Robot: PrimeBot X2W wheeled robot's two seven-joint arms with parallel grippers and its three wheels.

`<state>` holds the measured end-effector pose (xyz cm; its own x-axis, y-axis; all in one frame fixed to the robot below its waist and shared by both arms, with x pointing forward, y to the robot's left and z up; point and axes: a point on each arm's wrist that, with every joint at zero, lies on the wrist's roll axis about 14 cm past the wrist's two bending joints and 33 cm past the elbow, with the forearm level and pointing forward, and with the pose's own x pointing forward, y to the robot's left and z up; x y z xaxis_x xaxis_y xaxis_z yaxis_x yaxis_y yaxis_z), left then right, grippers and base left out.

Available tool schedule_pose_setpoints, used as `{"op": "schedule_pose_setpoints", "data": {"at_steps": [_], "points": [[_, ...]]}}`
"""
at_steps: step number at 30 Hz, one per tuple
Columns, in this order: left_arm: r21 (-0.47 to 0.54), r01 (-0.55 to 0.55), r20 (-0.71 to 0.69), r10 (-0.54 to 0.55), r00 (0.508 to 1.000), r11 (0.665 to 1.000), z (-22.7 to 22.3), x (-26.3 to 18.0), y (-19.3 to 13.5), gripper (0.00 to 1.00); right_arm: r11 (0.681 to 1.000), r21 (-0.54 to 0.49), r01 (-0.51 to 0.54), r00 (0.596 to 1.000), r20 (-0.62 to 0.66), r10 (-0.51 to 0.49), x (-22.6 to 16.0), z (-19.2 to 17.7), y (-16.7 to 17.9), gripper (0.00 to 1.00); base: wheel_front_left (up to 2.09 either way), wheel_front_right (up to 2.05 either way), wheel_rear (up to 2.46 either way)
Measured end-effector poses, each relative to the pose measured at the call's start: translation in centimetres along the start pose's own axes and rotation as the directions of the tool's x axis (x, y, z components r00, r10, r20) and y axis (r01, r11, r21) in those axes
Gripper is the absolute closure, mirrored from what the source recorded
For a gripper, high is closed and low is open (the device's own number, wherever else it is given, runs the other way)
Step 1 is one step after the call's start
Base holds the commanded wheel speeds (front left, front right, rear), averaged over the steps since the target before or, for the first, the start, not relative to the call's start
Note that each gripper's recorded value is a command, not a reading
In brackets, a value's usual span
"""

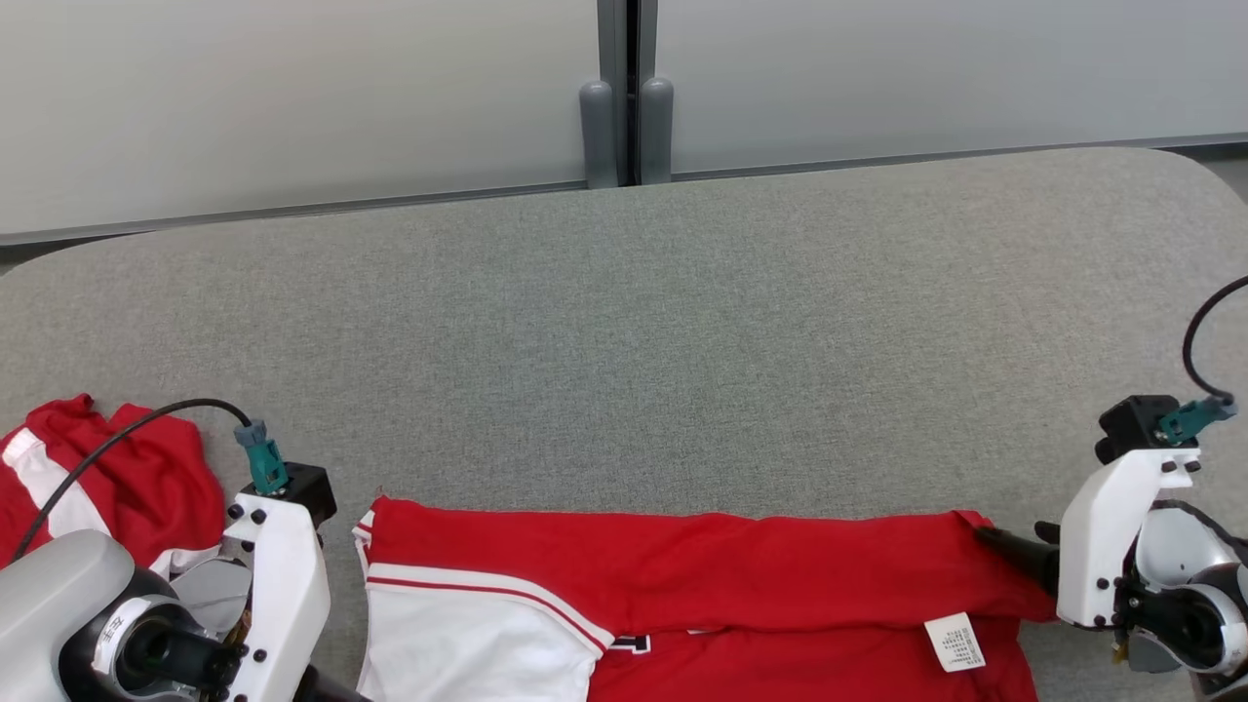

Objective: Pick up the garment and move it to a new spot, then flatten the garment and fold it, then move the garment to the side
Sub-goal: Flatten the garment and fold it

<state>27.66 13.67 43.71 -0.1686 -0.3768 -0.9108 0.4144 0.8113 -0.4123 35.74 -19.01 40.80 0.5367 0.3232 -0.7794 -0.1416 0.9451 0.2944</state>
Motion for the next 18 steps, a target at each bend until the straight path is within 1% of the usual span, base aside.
{"op": "schedule_pose_setpoints", "data": {"at_steps": [4, 7, 9, 11, 13, 14, 16, 17, 18], "points": [[0.011, -0.006, 0.064, 0.006, 0.998, 1.0, 0.8, -0.9, -0.3, 0.0, 1.0, 0.007, 0.006, 0.994, 0.106, -0.006, -1.3, 2.0, -0.2, 0.0, 0.0, 0.0, 0.0], [0.026, -0.015, 0.163, 0.01, 0.987, 1.0, 2.2, -2.2, -0.6, 0.0, 1.0, 0.008, 0.012, 0.977, 0.214, -0.013, -2.6, 4.1, -0.4, 0.0, 0.0, 0.0, 0.0], [0.047, -0.032, 0.259, 0.018, 0.966, 0.998, 3.7, -3.5, -0.7, 0.0, 1.0, 0.007, 0.012, 0.956, 0.291, -0.014, -3.6, 5.5, -0.3, 0.0, 0.0, 0.0, 0.0], [0.066, -0.053, 0.362, 0.026, 0.932, 0.996, 5.2, -4.9, -0.9, 0.0, 1.0, 0.005, 0.017, 0.928, 0.372, -0.017, -4.6, 6.8, -0.1, 0.0, 0.0, 0.0, 0.0], [0.083, -0.098, 0.481, 0.046, 0.875, 0.992, 6.8, -6.6, -0.8, 0.0, 1.0, -0.004, 0.021, 0.891, 0.453, -0.017, -5.7, 8.2, 0.1, 0.0, 0.0, 0.0, 0.0], [0.087, -0.133, 0.542, 0.065, 0.838, 0.987, 7.6, -7.5, -0.5, 0.0, 1.0, -0.009, 0.023, 0.867, 0.498, -0.015, -6.3, 8.9, 0.3, 0.0, 0.0, 0.0, 0.0], [0.086, -0.218, 0.655, 0.109, 0.747, 0.972, 9.0, -9.4, 0.2, 0.0, 1.0, -0.012, 0.015, 0.821, 0.57, -0.006, -7.2, 9.9, 0.8, 0.0, 0.0, 0.0, 0.0], [0.075, -0.237, 0.71, 0.115, 0.694, 0.969, 9.7, -10.4, 0.3, 0.0, 1.0, -0.013, 0.014, 0.798, 0.603, -0.003, -7.6, 10.2, 1.0, 0.0, 0.0, 0.0, 0.0], [0.052, -0.256, 0.81, 0.109, 0.576, 0.965, 10.9, -12.2, 0.1, 0.0, 1.0, -0.005, 0.013, 0.741, 0.671, -0.006, -8.6, 11.0, 1.2, 0.0, 0.0, 0.0, 0.0]]}}
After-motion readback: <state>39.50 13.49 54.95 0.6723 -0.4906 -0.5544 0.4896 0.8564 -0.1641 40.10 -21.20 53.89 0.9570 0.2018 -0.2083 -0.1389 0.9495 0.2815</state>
